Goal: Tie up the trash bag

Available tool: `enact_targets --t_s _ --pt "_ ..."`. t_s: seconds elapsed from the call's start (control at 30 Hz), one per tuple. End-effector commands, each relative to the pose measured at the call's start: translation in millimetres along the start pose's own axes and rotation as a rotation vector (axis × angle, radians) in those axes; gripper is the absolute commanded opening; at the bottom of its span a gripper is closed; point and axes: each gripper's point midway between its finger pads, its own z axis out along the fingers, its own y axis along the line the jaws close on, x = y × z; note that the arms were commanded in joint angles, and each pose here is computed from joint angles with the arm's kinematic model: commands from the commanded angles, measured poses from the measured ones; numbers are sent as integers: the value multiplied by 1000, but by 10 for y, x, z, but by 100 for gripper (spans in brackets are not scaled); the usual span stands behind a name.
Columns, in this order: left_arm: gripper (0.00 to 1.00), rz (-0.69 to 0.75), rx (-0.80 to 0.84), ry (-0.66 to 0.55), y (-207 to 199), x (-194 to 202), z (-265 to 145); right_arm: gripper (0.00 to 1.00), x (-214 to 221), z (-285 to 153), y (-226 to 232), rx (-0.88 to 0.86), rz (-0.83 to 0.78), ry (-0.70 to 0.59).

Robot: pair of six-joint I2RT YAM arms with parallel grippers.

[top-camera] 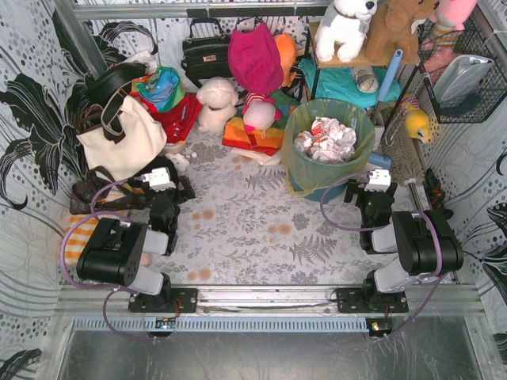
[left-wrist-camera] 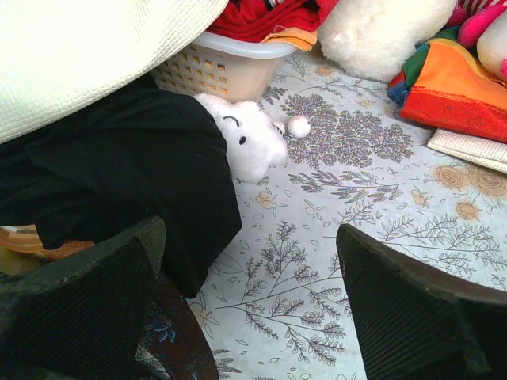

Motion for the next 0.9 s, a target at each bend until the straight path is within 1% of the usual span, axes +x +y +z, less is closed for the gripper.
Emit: enact_targets --t_s 0.0,0.87 --pt "98 -4 1 -50 -3 -145 46 97 -114 33 -33 17 16 -43" --pt "98 -7 25 -33 -11 -124 69 97 -120 38 -32 17 17 -44"
